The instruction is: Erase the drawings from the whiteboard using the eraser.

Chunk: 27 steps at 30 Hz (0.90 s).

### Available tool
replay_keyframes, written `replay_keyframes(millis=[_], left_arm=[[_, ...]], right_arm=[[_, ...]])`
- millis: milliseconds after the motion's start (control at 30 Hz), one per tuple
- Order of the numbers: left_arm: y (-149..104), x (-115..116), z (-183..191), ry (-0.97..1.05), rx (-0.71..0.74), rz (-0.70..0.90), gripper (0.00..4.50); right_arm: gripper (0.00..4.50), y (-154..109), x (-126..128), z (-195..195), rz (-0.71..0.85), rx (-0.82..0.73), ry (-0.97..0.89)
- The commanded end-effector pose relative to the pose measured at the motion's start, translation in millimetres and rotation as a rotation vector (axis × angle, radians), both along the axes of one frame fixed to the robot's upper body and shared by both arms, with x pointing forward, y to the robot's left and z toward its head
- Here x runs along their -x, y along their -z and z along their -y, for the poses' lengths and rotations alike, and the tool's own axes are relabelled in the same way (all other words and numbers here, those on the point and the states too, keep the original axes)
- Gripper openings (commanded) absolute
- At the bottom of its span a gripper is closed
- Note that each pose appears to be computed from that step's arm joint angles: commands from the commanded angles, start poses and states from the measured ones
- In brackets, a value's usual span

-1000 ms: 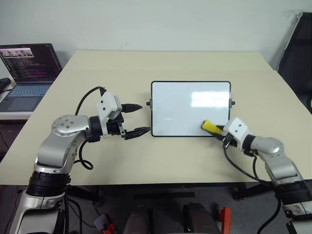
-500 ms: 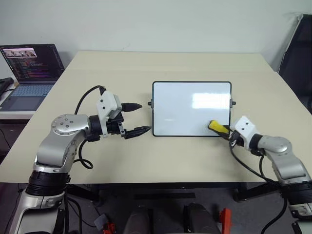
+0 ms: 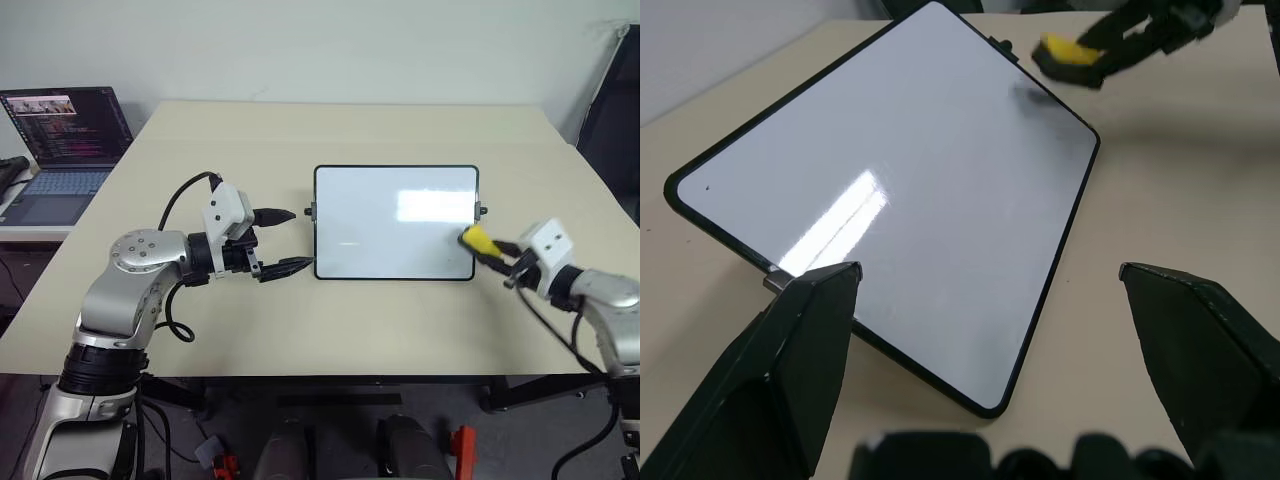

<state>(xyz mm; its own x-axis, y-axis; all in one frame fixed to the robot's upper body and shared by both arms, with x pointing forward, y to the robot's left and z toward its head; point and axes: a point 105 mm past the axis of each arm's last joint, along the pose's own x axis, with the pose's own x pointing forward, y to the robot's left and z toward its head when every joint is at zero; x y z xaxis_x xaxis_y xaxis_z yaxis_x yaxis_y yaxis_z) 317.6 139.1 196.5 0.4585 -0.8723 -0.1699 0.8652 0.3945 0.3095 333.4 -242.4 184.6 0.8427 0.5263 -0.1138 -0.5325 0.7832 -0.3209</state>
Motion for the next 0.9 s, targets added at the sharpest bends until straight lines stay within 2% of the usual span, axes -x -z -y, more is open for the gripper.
replay_keyframes(millis=[33,100,167,233,333,433,767,900], left_arm=[[-15,7,15,0.080,0.041,0.040,4.50],[-12,9,25,0.120,0.046,0.028,4.50],[-9,12,38,0.167,0.055,0.020,4.50],[-8,15,48,0.202,0.068,0.012,4.50],[-6,19,58,0.248,0.070,0.001,4.50],[-5,20,60,0.260,0.069,-0.002,4.50],[-3,21,53,0.231,0.063,-0.008,4.50],[-2,22,51,0.218,0.065,-0.008,4.50]], right_arm=[[0.96,-59,10,42,0.121,-0.048,0.126],[0.96,-52,11,73,0.076,-0.025,0.243],[0.96,-31,11,111,0.000,-0.006,0.404],[0.96,-14,13,133,-0.054,-0.029,0.499],[0.96,21,15,141,-0.170,-0.030,0.530],[0.96,38,13,142,-0.231,-0.036,0.535],[0.96,63,1,154,-0.363,-0.029,0.601],[0.96,61,-3,161,-0.357,-0.038,0.631]])
